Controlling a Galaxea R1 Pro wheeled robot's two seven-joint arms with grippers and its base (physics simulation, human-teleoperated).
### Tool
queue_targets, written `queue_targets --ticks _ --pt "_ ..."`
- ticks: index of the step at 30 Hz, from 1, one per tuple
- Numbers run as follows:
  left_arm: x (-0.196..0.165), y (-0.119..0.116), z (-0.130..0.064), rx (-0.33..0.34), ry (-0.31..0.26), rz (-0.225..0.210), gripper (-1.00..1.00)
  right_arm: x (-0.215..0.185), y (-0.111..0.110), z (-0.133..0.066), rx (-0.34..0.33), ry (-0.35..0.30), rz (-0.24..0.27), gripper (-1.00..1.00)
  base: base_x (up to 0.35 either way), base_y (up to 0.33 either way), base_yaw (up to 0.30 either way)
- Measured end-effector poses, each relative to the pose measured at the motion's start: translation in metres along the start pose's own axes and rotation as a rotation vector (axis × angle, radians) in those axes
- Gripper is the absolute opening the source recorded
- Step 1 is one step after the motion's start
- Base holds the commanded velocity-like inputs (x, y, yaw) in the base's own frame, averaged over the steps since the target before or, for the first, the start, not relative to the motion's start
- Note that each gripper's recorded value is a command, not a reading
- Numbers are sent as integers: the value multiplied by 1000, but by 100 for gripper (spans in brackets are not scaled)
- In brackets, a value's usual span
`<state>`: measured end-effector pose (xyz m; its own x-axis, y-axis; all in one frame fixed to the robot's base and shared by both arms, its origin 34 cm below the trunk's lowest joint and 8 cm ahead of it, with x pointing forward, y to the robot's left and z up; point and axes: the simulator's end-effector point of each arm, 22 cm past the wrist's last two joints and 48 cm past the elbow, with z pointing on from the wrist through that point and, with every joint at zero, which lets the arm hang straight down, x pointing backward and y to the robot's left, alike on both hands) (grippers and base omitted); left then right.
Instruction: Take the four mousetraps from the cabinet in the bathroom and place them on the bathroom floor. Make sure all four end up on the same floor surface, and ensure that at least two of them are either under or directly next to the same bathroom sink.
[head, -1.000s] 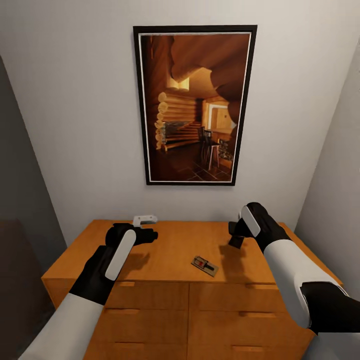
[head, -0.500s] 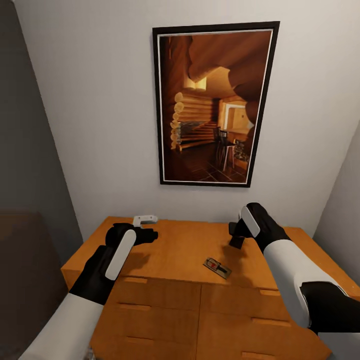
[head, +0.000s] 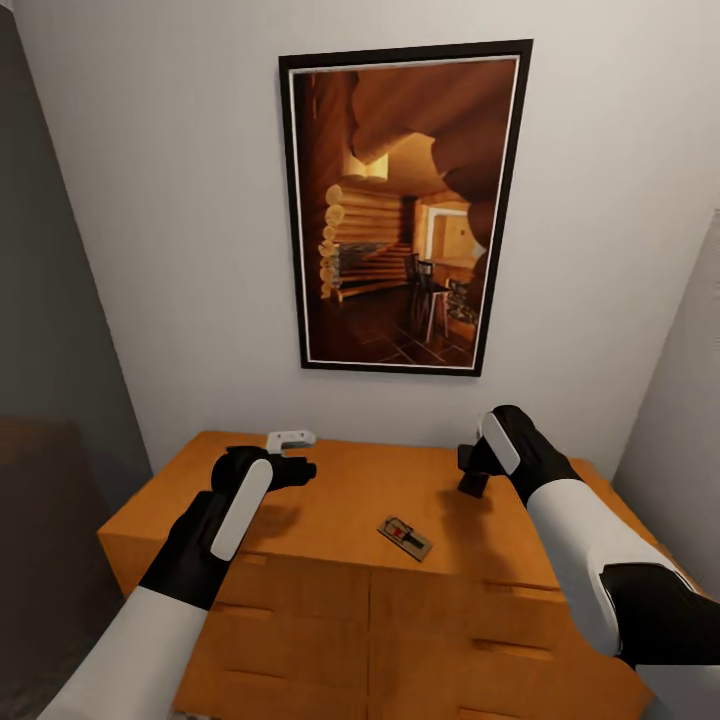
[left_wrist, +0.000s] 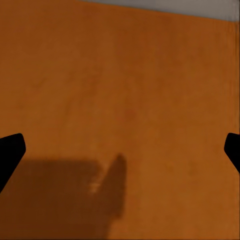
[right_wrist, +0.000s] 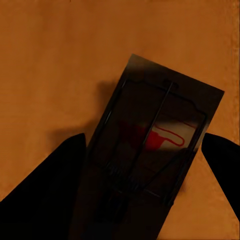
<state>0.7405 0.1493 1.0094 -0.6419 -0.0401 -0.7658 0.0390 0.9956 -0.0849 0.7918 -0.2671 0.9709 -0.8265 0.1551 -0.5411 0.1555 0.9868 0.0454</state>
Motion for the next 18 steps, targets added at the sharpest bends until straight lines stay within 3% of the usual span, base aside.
queue_targets --ticks 18 --pt "0 1 0 -2 0 -1 100 2 0 1 1 4 -1 -100 0 -257 0"
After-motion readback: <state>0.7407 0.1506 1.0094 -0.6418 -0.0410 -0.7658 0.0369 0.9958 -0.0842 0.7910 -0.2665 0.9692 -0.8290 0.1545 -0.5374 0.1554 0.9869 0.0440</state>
